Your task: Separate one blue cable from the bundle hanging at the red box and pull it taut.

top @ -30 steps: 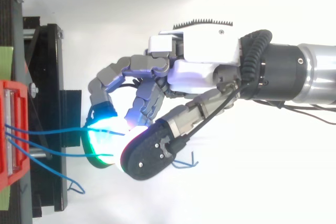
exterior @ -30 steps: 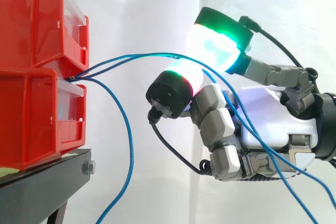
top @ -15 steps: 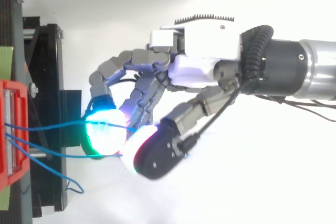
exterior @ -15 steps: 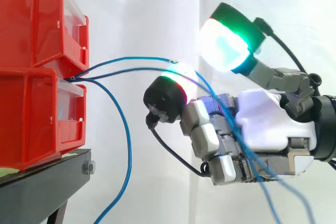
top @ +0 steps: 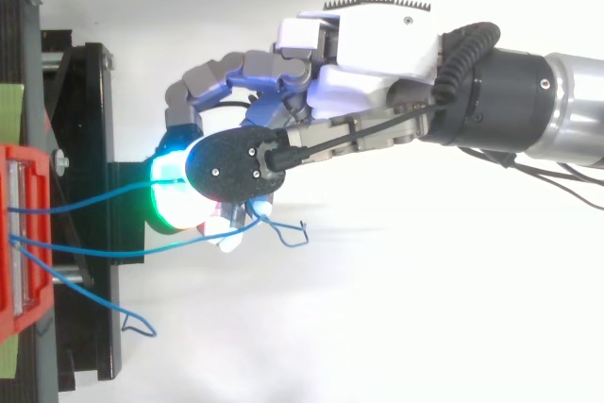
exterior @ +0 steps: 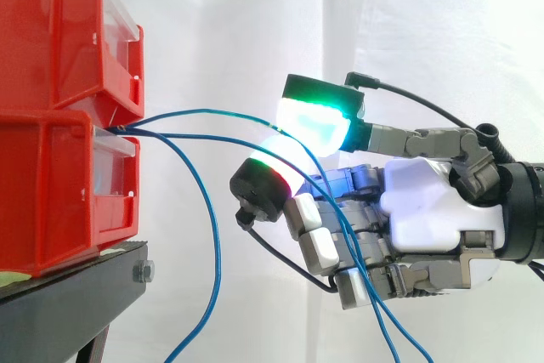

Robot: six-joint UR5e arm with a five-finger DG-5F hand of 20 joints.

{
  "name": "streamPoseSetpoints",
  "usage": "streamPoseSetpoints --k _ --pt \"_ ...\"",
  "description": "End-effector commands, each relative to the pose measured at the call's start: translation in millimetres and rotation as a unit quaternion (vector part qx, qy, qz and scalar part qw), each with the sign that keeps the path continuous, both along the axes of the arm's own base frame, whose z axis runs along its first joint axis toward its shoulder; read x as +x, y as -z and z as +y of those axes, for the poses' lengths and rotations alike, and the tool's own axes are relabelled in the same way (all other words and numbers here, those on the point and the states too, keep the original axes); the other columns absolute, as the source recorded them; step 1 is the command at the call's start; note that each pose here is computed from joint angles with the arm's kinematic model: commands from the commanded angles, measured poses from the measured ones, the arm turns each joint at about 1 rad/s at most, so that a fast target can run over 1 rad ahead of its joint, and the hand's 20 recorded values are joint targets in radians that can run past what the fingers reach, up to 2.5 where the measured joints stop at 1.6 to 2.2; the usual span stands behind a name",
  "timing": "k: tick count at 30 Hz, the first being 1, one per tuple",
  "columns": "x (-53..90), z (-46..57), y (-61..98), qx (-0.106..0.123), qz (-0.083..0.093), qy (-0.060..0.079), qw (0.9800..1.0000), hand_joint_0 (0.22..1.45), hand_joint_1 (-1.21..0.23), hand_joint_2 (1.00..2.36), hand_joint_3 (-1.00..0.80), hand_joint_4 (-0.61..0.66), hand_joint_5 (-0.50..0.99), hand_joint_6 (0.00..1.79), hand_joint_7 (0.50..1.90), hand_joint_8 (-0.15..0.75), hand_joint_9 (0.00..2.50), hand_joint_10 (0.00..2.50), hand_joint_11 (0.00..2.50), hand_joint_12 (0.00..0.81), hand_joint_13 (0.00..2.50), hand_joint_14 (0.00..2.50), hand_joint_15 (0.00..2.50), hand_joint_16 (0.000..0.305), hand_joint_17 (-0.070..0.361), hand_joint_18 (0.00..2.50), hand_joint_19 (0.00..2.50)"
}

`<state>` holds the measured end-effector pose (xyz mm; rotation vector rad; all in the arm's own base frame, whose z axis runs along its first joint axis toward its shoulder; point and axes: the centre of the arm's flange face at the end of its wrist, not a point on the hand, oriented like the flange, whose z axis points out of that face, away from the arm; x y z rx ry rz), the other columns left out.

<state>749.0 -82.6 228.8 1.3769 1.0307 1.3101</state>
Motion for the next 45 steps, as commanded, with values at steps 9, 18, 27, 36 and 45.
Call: streamPoseSetpoints --k 9,18,27,36,45 --pt "0.4 3.6 0.3 -0.002 0.001 0.001 1.0 0.53 -0.68 1.01 -0.39 0.17 -0.15 0.76 1.21 0.304 0.85 0.02 0.65 0.402 0.99 0.02 0.51 0.051 0.115 1.07 0.57" --pt "1.7 11.9 -0.2 -0.001 -0.002 0.0 1.0 0.51 -0.61 1.0 -0.5 0.18 -0.15 0.74 1.21 0.306 0.81 0.01 0.62 0.402 0.96 0.02 0.49 0.052 0.117 1.07 0.57" --pt "1.3 11.5 0.1 -0.001 0.0 0.002 1.0 0.59 -0.73 1.02 -0.15 0.13 -0.15 0.8 1.25 0.288 0.81 0.01 0.61 0.382 0.96 0.02 0.5 0.047 0.107 1.05 0.59" --pt "1.5 11.5 -1.3 -0.001 -0.002 0.002 1.0 0.59 -0.75 1.02 -0.05 0.11 -0.15 0.82 1.26 0.316 0.85 0.01 0.6 0.408 1.01 0.02 0.5 0.053 0.118 1.15 0.57" --pt "1.8 13.8 -0.2 -0.001 -0.002 0.0 1.0 0.59 -0.75 1.02 0.02 0.05 -0.14 0.84 1.25 0.361 1.0 0.02 0.69 0.411 1.13 0.02 0.55 0.054 0.121 1.23 0.55"
